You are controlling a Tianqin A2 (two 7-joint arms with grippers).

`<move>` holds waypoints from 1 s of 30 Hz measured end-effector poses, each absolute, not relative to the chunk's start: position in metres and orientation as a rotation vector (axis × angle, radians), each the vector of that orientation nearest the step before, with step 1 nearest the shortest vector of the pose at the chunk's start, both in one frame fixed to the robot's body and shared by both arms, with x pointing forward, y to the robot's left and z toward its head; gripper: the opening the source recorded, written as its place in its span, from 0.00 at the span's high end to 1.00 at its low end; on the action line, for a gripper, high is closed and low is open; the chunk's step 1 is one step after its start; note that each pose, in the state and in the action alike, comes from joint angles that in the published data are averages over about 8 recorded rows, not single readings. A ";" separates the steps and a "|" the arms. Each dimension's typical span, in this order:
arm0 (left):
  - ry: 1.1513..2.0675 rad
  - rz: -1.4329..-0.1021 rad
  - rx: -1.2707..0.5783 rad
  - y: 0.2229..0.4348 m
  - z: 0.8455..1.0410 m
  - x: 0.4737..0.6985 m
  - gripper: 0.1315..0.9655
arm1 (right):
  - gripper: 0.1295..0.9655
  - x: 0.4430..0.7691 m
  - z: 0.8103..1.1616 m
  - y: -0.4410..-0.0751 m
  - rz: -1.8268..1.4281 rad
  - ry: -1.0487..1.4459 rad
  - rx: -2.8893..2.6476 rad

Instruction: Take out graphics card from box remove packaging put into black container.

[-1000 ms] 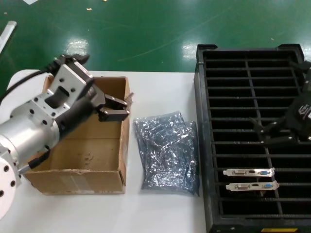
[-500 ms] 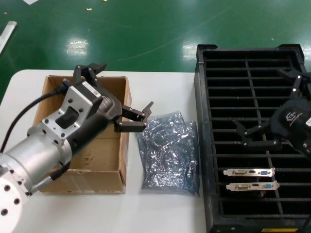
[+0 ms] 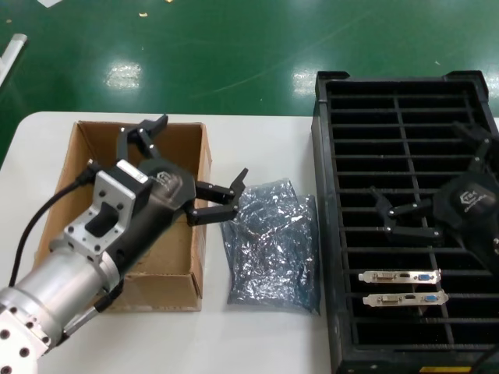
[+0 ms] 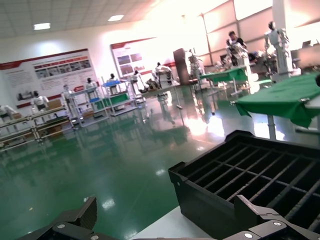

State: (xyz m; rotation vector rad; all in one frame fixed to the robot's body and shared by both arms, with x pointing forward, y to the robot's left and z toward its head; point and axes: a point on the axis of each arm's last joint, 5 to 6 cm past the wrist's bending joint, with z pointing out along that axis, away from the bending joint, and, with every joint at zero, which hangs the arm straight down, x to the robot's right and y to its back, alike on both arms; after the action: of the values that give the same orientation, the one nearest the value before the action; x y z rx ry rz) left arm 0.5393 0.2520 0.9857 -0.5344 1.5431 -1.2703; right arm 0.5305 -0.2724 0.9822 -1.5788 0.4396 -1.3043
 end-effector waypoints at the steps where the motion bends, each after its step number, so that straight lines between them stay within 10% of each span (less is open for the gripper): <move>1: 1.535 -1.277 -0.542 0.252 0.983 0.539 0.00 | 0.00 0.530 0.979 -0.273 -1.301 0.452 -1.568; 30: 1.296 -1.274 -0.963 0.273 0.885 0.515 0.00 | 0.00 0.518 0.885 -0.279 -1.255 0.958 -1.307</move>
State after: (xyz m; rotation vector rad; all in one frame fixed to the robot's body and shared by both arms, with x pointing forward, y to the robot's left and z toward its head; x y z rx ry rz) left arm 0.5154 0.2725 0.8852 -0.9633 1.2961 -1.2742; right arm 0.5175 -0.2789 0.8849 -1.3075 0.9576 -1.2552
